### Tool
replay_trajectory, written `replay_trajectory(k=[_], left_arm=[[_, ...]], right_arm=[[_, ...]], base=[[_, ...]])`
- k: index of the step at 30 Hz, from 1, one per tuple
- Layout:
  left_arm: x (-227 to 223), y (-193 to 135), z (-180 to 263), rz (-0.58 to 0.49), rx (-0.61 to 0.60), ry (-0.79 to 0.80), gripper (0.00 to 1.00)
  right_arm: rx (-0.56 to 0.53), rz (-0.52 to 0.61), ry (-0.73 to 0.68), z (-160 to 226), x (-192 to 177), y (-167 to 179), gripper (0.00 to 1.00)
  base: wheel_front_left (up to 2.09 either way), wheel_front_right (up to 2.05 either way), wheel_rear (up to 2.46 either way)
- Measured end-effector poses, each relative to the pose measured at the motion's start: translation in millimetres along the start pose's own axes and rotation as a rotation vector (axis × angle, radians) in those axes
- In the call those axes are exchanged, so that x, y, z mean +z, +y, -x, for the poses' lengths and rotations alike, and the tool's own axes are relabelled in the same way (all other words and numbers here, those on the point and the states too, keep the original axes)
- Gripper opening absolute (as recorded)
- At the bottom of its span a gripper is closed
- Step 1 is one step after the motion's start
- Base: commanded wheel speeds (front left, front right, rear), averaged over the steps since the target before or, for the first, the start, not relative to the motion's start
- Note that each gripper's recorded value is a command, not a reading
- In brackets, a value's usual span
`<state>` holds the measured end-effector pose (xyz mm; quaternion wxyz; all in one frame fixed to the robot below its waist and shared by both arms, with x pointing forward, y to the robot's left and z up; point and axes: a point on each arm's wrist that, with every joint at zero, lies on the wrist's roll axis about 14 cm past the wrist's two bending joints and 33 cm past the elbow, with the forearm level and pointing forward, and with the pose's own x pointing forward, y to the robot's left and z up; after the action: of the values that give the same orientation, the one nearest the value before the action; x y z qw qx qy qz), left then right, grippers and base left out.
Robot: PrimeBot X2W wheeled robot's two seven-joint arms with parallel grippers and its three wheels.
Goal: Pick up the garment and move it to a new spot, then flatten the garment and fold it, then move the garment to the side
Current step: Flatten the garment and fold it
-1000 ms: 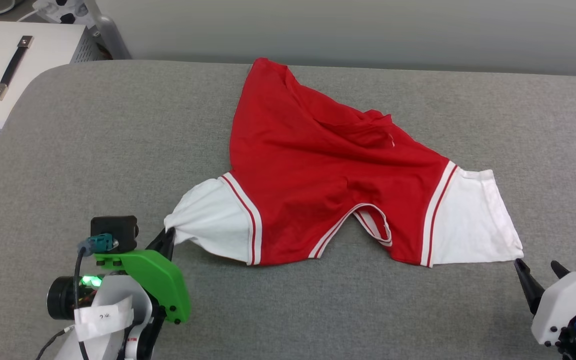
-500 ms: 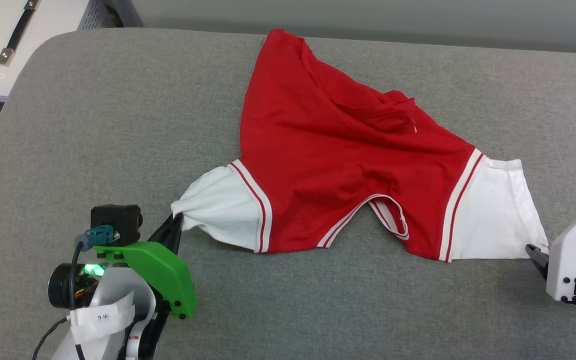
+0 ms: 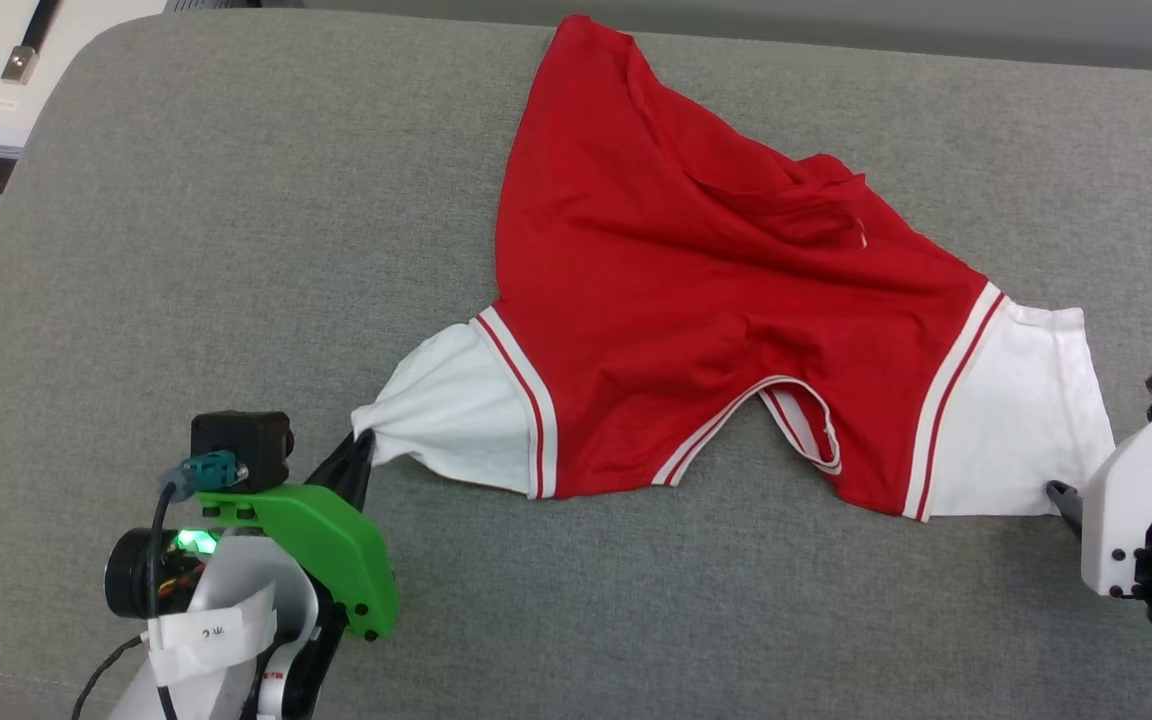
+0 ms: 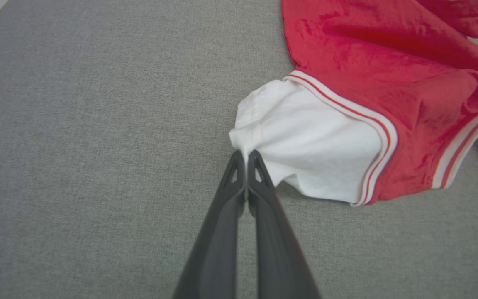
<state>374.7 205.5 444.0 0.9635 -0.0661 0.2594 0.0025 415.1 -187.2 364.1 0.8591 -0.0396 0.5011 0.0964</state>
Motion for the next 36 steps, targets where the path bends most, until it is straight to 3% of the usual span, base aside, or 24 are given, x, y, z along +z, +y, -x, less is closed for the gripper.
replay_trajectory(k=[8, 15, 22, 36], left_arm=[[3, 3, 3, -0.013, 0.005, -0.008, 0.00], [25, 10, 16, -0.041, 0.007, -0.078, 0.00], [67, 4, 38, -0.110, -0.049, -0.207, 0.00], [196, -41, 110, -0.123, -0.265, -0.595, 0.00]], right_arm=[[0.003, 0.013, -0.091, 8, 9, -3, 0.00], [-0.046, 0.018, -0.240, 41, 35, -25, 0.00], [-0.100, 0.047, -0.419, 99, 70, -51, 0.00], [-0.165, 0.016, -0.868, 242, 137, -84, 0.00]], base=[[0.00, 0.00, 0.00], [0.00, 0.00, 0.00], [0.00, 0.00, 0.00], [0.00, 0.00, 0.00]])
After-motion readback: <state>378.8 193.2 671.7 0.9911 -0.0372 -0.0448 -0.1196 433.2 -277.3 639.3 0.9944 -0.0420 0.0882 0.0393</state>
